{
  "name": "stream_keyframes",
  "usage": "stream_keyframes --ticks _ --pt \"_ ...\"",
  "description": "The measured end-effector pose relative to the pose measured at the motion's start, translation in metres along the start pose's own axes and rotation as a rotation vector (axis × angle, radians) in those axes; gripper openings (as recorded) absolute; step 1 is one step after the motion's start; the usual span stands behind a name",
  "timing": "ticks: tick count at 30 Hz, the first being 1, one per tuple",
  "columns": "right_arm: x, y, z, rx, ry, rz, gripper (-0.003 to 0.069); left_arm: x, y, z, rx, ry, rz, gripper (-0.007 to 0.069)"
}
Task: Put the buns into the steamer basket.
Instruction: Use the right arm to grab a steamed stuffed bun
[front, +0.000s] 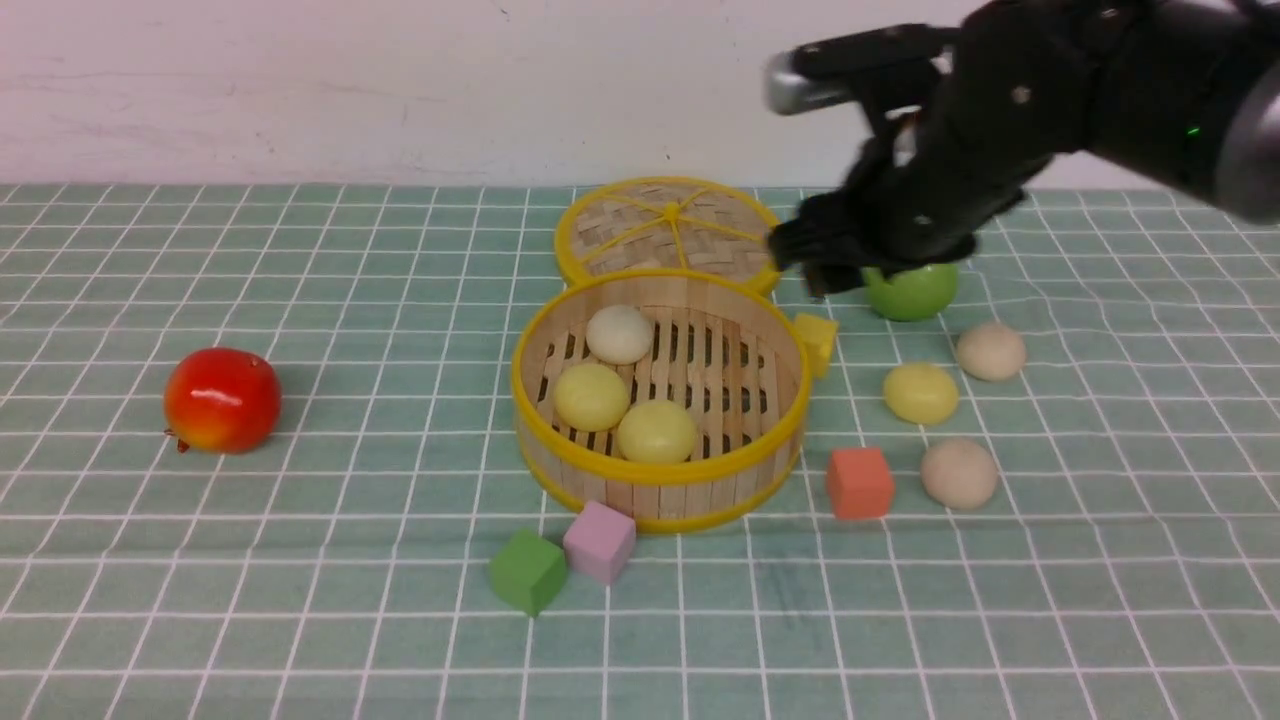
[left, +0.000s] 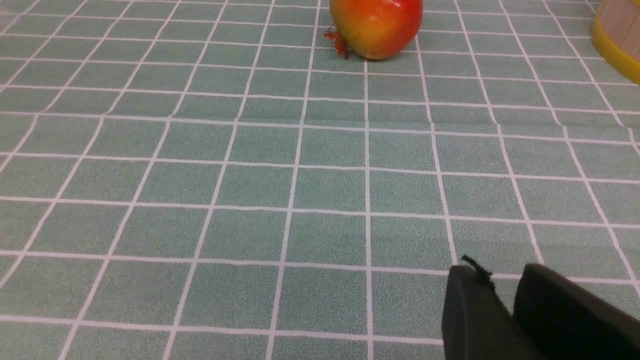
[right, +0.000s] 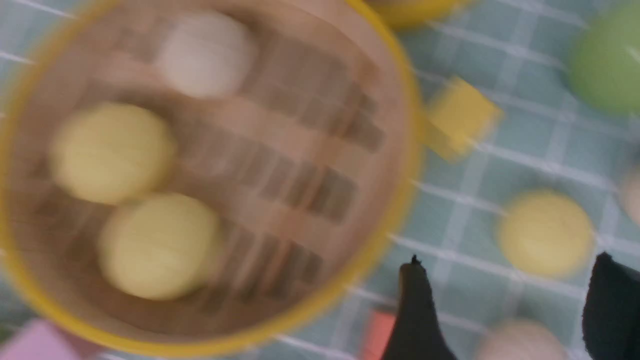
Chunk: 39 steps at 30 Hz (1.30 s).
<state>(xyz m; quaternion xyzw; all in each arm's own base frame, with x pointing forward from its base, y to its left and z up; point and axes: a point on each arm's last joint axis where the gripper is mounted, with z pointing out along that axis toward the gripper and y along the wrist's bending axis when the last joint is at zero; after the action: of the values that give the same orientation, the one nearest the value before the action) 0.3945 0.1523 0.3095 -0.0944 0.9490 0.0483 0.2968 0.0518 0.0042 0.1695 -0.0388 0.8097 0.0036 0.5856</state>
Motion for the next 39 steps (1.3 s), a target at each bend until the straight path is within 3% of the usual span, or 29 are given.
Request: stream_keyframes --ticks 4,8,18,25,32,39 --pt "0.016 -0.038 0.014 0.051 0.141 0.101 0.0435 0.0 0.0 0.0 0.0 0.0 0.0 0.0141" --pt "0.04 -0.056 0.032 0.056 0.231 0.164 0.0419 0.0 0.0 0.0 0.0 0.0 0.0 0.0145" --pt "0.06 -0.064 0.058 0.045 0.183 0.196 0.0342 0.0 0.0 0.0 0.0 0.0 0.0 0.0148" --pt "0.065 -0.084 0.077 0.022 0.207 0.31 0.0307 0.0 0.0 0.0 0.0 0.0 0.0 0.0148" --pt "0.061 -0.08 0.079 -0.032 0.172 0.349 0.0277 0.0 0.0 0.0 0.0 0.0 0.0 0.0151" --pt "0.068 -0.081 0.095 -0.025 0.207 0.347 0.0272 0.0 0.0 0.0 0.0 0.0 0.0 0.0151"
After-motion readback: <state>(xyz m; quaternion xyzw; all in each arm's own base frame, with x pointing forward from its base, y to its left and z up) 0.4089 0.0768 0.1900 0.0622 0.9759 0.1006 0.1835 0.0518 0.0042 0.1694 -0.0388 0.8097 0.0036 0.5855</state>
